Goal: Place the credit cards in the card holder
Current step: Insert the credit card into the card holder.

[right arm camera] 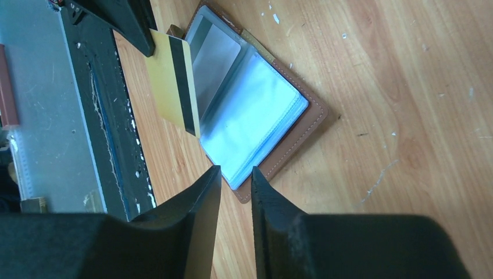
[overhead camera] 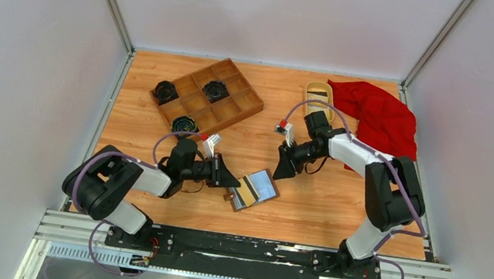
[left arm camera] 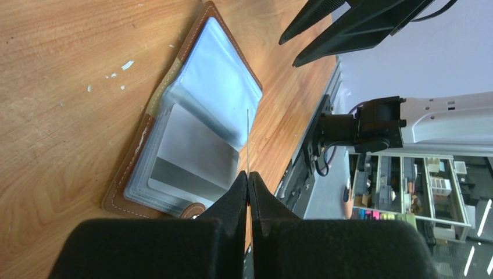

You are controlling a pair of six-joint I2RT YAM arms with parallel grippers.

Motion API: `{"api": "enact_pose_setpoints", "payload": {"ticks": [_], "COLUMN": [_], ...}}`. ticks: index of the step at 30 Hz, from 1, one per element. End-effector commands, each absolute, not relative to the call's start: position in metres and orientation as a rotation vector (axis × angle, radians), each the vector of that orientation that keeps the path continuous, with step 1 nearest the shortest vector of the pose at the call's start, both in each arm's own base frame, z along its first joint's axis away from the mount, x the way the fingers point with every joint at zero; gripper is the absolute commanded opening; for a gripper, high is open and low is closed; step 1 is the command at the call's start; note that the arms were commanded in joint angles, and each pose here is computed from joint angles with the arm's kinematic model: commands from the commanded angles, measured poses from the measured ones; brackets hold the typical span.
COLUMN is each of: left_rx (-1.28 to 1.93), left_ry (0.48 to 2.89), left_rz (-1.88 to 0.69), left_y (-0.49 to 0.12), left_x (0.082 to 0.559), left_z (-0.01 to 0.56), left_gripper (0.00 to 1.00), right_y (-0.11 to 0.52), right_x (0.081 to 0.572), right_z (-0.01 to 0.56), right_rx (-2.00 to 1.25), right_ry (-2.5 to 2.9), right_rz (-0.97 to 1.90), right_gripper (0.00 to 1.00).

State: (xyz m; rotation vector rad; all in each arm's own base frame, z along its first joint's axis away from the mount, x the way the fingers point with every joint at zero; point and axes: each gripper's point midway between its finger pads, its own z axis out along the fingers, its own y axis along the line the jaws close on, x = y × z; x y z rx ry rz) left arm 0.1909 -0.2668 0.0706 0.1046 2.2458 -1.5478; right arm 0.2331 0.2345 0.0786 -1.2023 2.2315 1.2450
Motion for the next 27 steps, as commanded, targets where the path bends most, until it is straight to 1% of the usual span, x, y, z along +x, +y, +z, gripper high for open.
{"api": "enact_pose_setpoints", "payload": {"ticks": [1, 3, 8, 14, 27], "left_rx": [0.099, 0.086, 0.055, 0.04, 0.003], "left_ry": [2.258, 2.268, 2.296, 2.318, 2.355], "left_rz": [-1.557, -1.551, -1.517, -1.495, -1.456], "left_y": [-0.267, -0.265, -0.26, -0.257, -0.25], "left_x": [0.194, 0.194, 0.196, 0.196, 0.196], "left_z": [0.069, 0.066, 0.059, 0.055, 0.046], "left_gripper": [0.0, 0.0, 0.0, 0.0, 0.0], "right_y": [0.241, 0.242, 0.242, 0.239, 0.241], "right_x": [0.228, 0.227, 0.228, 0.227, 0.224], "right_z": [0.071, 0.067, 0.057, 0.047, 0.044], "right_rx": [-1.236, -1.242, -1.25, -1.255, -1.284], "right_ry": [2.29, 2.31, 2.352, 2.402, 2.414], "right_rz": [1.238, 1.226, 1.188, 1.15, 1.126], "right_gripper": [0.26, 0.23, 0.19, 0.18, 0.17]}}
